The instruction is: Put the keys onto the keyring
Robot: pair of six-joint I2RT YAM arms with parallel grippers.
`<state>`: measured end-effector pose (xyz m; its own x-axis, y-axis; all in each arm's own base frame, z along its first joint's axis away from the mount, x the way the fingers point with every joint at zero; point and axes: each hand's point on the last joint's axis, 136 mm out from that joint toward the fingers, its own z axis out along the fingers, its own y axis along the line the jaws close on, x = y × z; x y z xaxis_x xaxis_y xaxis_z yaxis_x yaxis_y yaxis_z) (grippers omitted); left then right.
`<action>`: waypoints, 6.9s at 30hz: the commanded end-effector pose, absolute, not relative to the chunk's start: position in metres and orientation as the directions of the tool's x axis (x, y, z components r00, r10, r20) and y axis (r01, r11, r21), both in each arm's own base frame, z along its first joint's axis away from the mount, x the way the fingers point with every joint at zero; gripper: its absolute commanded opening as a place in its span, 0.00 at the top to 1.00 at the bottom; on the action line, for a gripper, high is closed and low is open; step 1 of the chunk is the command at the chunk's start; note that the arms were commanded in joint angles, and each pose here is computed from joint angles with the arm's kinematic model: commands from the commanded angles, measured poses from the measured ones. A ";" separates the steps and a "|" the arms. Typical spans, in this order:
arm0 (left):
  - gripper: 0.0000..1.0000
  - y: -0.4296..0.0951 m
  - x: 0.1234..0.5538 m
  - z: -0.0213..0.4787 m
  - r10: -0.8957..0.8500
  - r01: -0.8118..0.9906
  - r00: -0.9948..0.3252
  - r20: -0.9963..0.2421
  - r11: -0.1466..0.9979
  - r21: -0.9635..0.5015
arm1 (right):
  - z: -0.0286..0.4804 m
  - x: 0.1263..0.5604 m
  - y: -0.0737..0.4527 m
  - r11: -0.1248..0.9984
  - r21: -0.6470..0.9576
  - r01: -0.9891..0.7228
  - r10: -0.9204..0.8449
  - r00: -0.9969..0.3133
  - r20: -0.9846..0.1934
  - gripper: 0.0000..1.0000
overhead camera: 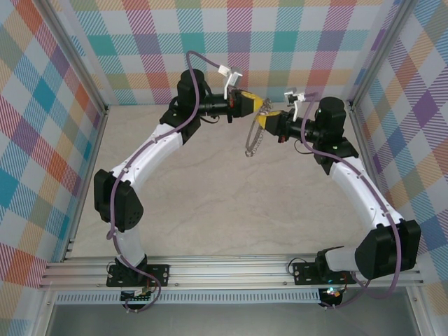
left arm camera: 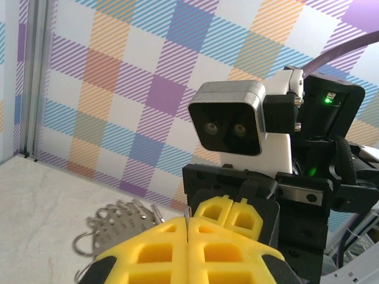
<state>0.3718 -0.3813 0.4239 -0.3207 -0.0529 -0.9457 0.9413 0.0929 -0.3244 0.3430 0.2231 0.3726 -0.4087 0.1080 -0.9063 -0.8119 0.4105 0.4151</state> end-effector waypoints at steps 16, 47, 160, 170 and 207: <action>1.00 -0.379 0.352 0.460 -0.160 0.961 -0.253 -0.954 0.070 -0.267 | 0.397 0.352 0.238 0.339 0.403 -0.850 0.147 -0.375 -0.915 1.00; 1.00 -0.374 0.382 0.457 -0.314 0.904 -0.316 -0.895 0.186 -0.385 | 0.379 0.345 0.233 0.351 0.488 -0.799 0.171 -0.458 -0.872 0.63; 1.00 -0.378 0.361 0.479 -0.392 0.945 -0.280 -0.877 0.049 -0.323 | 0.466 0.366 0.217 0.205 0.492 -0.846 0.370 -0.398 -0.839 0.83; 1.00 -0.380 0.362 0.479 -0.388 0.944 -0.284 -0.877 0.050 -0.327 | 0.460 0.361 0.224 0.193 0.493 -0.848 0.321 -0.420 -0.849 1.00; 0.64 -0.362 0.320 0.453 0.010 0.983 -0.185 -0.983 -0.008 -0.185 | 0.438 0.310 0.216 0.267 0.225 -0.937 -0.081 -0.254 -0.964 1.00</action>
<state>0.3311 -0.3662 0.4403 -0.2249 0.0103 -0.9743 0.9735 0.0454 -0.2242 0.3163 0.2122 0.4245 -0.3192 -0.0884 -0.9436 -0.9068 0.3177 0.2770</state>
